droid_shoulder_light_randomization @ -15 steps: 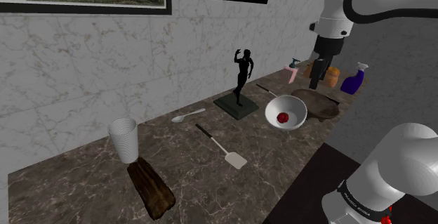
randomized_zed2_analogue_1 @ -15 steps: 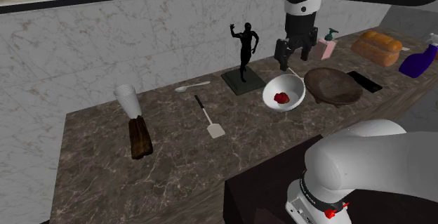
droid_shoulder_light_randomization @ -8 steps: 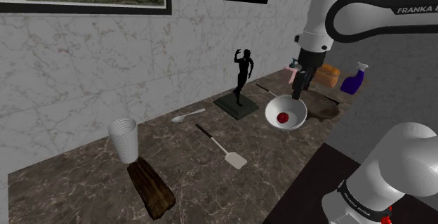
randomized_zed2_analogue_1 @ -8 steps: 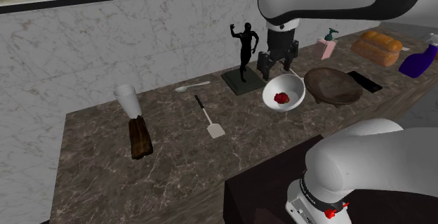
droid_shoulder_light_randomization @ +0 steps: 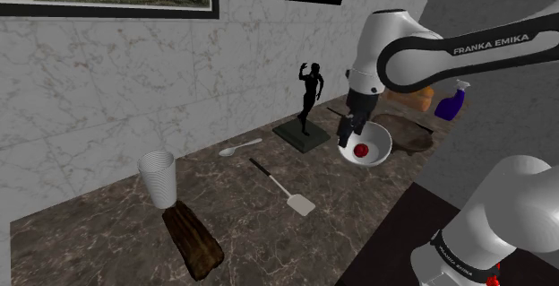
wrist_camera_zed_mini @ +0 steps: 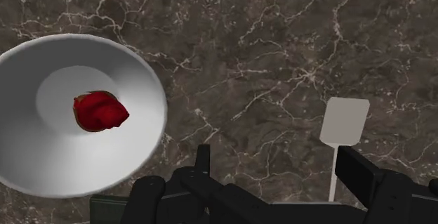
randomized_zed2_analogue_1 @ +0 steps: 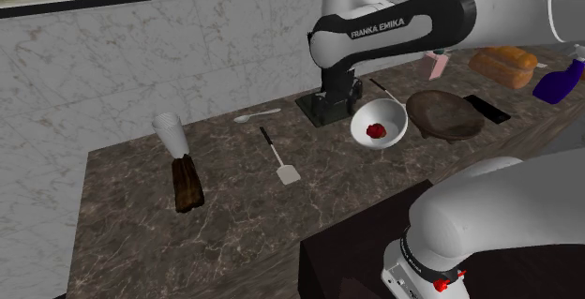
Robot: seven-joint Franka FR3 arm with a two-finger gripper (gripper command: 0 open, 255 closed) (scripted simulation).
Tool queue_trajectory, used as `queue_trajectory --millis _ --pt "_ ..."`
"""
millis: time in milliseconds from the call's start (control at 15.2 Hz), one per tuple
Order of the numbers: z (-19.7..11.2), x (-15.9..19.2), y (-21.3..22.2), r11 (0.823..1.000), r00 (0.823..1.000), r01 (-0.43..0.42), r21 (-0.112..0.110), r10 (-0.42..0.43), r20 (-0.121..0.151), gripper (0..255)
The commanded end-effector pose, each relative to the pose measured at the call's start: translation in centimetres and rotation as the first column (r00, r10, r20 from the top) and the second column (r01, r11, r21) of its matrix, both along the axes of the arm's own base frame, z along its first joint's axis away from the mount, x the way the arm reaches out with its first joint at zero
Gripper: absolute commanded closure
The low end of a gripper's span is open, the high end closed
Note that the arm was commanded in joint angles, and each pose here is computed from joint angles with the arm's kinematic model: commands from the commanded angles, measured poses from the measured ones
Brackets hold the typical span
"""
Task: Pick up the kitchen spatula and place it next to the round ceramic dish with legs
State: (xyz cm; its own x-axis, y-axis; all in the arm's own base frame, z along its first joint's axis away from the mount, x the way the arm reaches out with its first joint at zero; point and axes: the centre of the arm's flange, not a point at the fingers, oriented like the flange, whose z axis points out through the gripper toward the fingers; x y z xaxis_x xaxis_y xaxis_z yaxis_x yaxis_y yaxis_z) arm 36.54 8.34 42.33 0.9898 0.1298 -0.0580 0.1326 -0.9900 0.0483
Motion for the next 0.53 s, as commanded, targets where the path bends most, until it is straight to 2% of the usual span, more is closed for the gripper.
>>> queue_trajectory --millis 0,462 --pt "-1.7 0.8 1.6 1.000 1.000 0.007 0.008 -0.007 0.015 0" --pt "-7.6 4.2 7.1 0.999 0.998 0.029 0.031 -0.031 0.059 0"
